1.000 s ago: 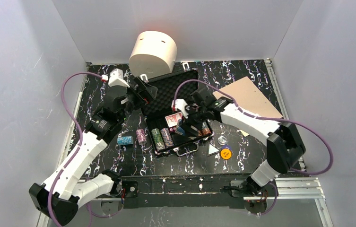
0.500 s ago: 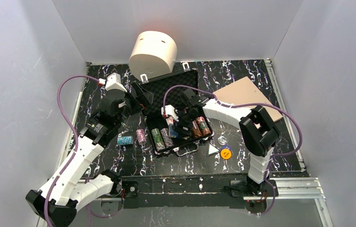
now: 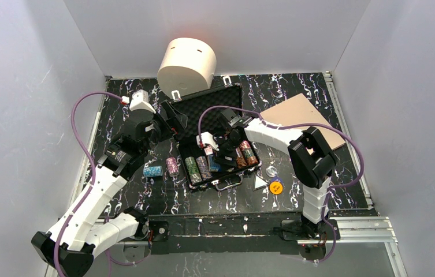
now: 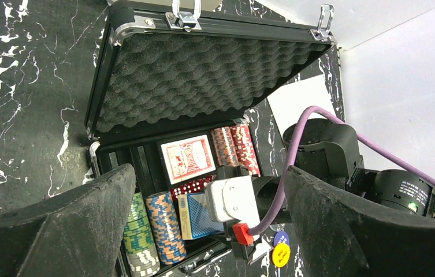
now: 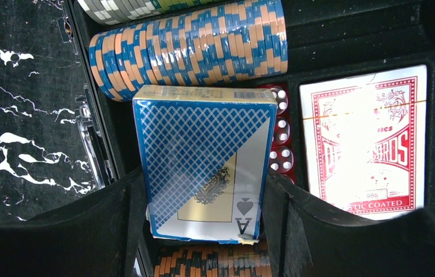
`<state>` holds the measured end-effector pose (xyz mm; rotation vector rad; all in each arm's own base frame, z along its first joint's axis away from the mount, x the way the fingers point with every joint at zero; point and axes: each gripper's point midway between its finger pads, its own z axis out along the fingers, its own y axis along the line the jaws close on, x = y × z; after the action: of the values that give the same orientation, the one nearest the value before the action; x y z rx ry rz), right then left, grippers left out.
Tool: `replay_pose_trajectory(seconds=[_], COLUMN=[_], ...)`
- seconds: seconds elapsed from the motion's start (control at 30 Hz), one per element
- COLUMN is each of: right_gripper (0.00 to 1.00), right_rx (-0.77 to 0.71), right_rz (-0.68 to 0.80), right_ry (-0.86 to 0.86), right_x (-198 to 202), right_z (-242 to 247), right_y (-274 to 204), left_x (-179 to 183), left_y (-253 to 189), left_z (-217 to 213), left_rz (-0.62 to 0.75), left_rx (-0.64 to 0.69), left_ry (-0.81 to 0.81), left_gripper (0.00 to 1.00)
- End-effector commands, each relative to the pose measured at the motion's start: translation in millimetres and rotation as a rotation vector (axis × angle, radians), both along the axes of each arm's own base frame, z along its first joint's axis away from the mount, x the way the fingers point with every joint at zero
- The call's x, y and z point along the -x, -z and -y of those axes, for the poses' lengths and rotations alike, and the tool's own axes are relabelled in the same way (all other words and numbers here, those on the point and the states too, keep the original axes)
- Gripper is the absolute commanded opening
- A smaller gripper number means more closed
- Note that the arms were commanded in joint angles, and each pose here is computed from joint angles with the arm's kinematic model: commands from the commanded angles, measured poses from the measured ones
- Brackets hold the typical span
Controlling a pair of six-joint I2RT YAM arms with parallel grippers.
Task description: Pack up texas hold em set
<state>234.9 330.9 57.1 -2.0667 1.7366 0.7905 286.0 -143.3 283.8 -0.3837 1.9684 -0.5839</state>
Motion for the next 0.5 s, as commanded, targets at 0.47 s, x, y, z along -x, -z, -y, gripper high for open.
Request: replay_pose_trajectory(seconds=[0.47], right_gripper=[0.99], right_rx=[-0.114], right_rz=[0.053], right_ry=[-0.018], right_x=[-3.2], right_z=[-12.9], right_y=[-70.8], left_x=[-4.0], left_y=[-11.9], left_z=[-20.2], left_rz=[0.042], left_rx=[-0.08], left_ry=[-0.071], left_gripper=[0.98])
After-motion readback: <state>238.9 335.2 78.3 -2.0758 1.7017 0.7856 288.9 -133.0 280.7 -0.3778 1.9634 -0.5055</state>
